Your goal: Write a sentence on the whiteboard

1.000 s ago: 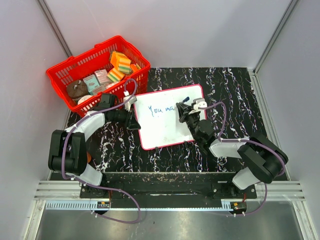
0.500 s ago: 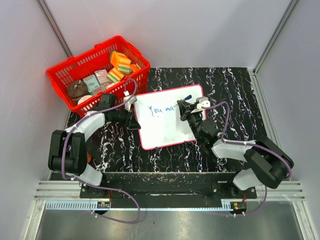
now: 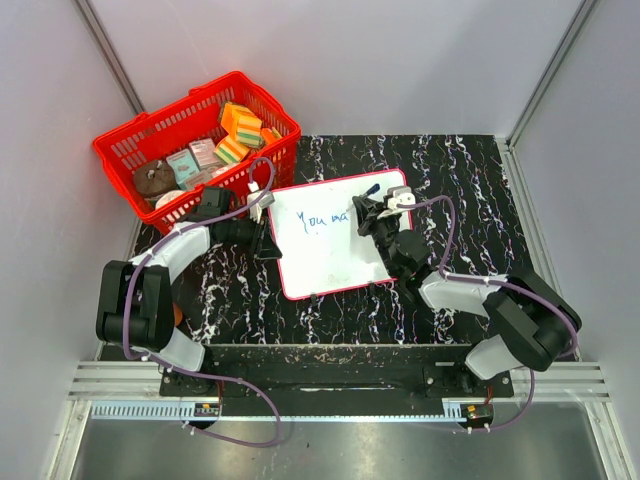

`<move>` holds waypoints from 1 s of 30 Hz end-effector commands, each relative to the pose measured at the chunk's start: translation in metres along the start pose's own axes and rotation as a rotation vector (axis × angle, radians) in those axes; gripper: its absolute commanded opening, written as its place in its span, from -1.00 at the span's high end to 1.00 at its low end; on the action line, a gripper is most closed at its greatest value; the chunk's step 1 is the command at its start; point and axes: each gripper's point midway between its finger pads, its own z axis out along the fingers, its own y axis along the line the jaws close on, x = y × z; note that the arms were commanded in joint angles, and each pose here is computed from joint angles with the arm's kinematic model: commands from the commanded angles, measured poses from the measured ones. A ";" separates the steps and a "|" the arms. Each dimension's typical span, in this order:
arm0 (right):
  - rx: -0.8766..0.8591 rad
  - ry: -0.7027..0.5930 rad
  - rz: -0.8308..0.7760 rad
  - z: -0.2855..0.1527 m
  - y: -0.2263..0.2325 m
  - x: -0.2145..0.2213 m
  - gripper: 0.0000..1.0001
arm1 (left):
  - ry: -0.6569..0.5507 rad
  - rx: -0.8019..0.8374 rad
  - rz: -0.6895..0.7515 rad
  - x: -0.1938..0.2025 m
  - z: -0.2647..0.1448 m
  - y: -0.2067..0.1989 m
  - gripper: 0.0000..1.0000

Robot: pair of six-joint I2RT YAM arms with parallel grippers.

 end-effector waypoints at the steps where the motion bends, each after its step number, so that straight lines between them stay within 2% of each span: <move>1: 0.040 -0.032 0.030 0.006 -0.007 -0.008 1.00 | -0.059 -0.015 0.131 -0.022 -0.005 -0.003 1.00; 14: 0.070 -0.008 0.022 0.010 -0.014 0.006 1.00 | -0.058 -0.016 0.131 -0.022 -0.005 -0.003 1.00; 30: 0.143 -0.025 0.017 0.002 -0.032 0.001 1.00 | -0.057 -0.016 0.130 -0.022 -0.004 -0.003 1.00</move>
